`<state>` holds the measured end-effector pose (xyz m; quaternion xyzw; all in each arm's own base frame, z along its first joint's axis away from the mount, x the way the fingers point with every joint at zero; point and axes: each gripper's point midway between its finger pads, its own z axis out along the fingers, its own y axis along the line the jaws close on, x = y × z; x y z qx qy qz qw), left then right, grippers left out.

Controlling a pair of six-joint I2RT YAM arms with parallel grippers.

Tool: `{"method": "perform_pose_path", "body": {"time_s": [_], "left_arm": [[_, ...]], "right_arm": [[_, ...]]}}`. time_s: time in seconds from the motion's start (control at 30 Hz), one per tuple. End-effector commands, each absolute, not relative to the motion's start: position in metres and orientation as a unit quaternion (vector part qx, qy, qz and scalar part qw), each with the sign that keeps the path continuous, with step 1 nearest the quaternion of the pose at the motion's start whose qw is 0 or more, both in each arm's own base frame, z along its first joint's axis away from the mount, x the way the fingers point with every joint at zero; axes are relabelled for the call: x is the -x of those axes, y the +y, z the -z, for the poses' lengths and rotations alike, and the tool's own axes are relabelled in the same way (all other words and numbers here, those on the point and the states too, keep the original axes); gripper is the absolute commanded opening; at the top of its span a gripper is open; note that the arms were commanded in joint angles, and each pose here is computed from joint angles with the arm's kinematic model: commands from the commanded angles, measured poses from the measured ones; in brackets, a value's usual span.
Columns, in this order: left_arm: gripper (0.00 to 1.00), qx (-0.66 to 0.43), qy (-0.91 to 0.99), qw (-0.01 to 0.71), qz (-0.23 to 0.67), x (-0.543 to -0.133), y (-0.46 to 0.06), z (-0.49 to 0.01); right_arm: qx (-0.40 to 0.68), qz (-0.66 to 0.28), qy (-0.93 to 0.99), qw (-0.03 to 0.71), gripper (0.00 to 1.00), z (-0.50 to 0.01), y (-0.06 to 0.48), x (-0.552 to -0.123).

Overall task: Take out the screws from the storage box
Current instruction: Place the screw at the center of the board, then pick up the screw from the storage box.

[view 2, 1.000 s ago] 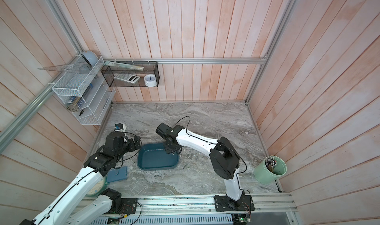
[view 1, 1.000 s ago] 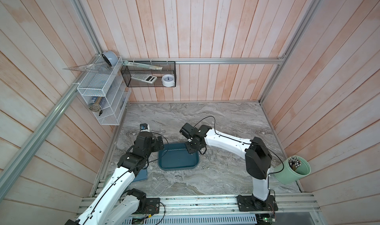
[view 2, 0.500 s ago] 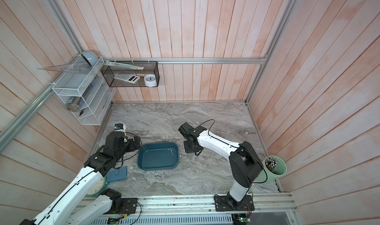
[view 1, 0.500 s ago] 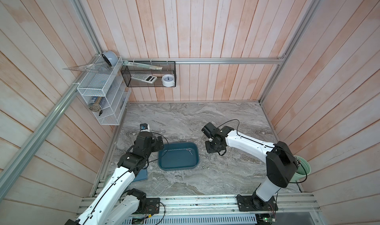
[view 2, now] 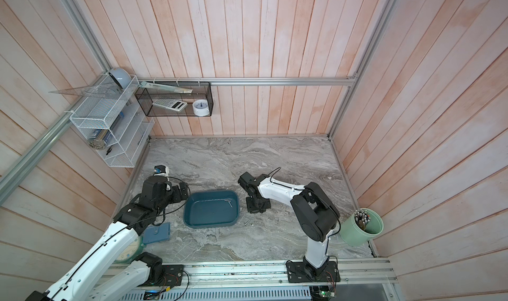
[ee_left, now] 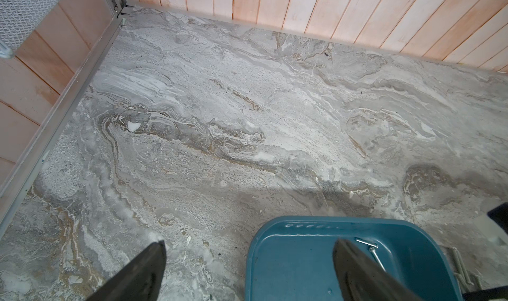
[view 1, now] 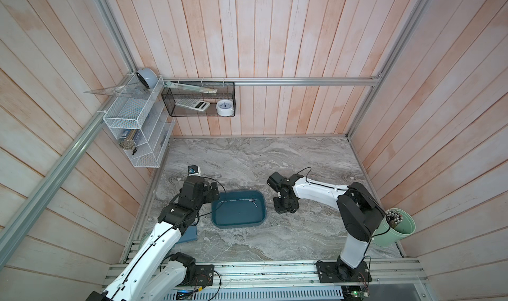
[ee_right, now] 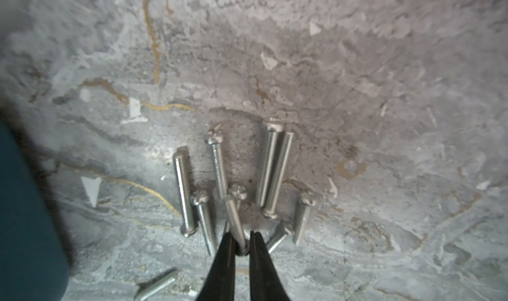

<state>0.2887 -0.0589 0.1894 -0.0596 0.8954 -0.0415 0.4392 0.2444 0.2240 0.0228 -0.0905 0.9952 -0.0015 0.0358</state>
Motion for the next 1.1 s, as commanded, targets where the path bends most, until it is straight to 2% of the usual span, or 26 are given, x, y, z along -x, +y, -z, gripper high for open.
{"method": "perform_pose_path", "body": {"time_s": [0.0, 0.37, 0.7, 0.8, 0.9, 0.93, 0.97, 1.0, 1.07], "left_arm": [[1.00, 0.065, 0.890, 0.449, 0.041, -0.291, -0.057, -0.198], [1.00, 0.065, 0.890, 0.450, 0.043, -0.291, -0.058, -0.199], [1.00, 0.066, 0.889, 0.452, 0.041, -0.291, -0.057, -0.200], [1.00, 0.066, 0.888, 0.453, 0.041, -0.290, -0.056, -0.200], [1.00, 0.066, 0.888, 0.453, 0.041, -0.290, -0.056, -0.201], [1.00, 0.066, 0.888, 0.453, 0.041, -0.290, -0.056, -0.201], [1.00, 0.066, 0.888, 0.453, 0.041, -0.290, -0.056, -0.201], [1.00, 0.066, 0.888, 0.454, 0.041, -0.290, -0.056, -0.201], [1.00, 0.066, 0.888, 0.454, 0.040, -0.290, -0.056, -0.201]], "right_arm": [[0.094, 0.012, 0.995, 0.022, 0.14, -0.020, 0.225, -0.238], [0.096, -0.008, 0.995, 0.041, 0.25, -0.036, 0.236, -0.246], [0.095, -0.052, 0.990, 0.086, 0.30, -0.067, 0.250, -0.257], [0.096, -0.068, 0.986, 0.117, 0.37, -0.081, 0.254, -0.263], [0.099, -0.089, 0.980, 0.151, 0.49, -0.097, 0.261, -0.269], [0.099, -0.097, 0.977, 0.162, 0.55, -0.102, 0.264, -0.272], [0.100, -0.107, 0.974, 0.173, 0.66, -0.107, 0.269, -0.274], [0.103, -0.115, 0.972, 0.180, 0.69, -0.111, 0.274, -0.275], [0.117, -0.134, 0.966, 0.188, 0.68, -0.119, 0.288, -0.276]]}}
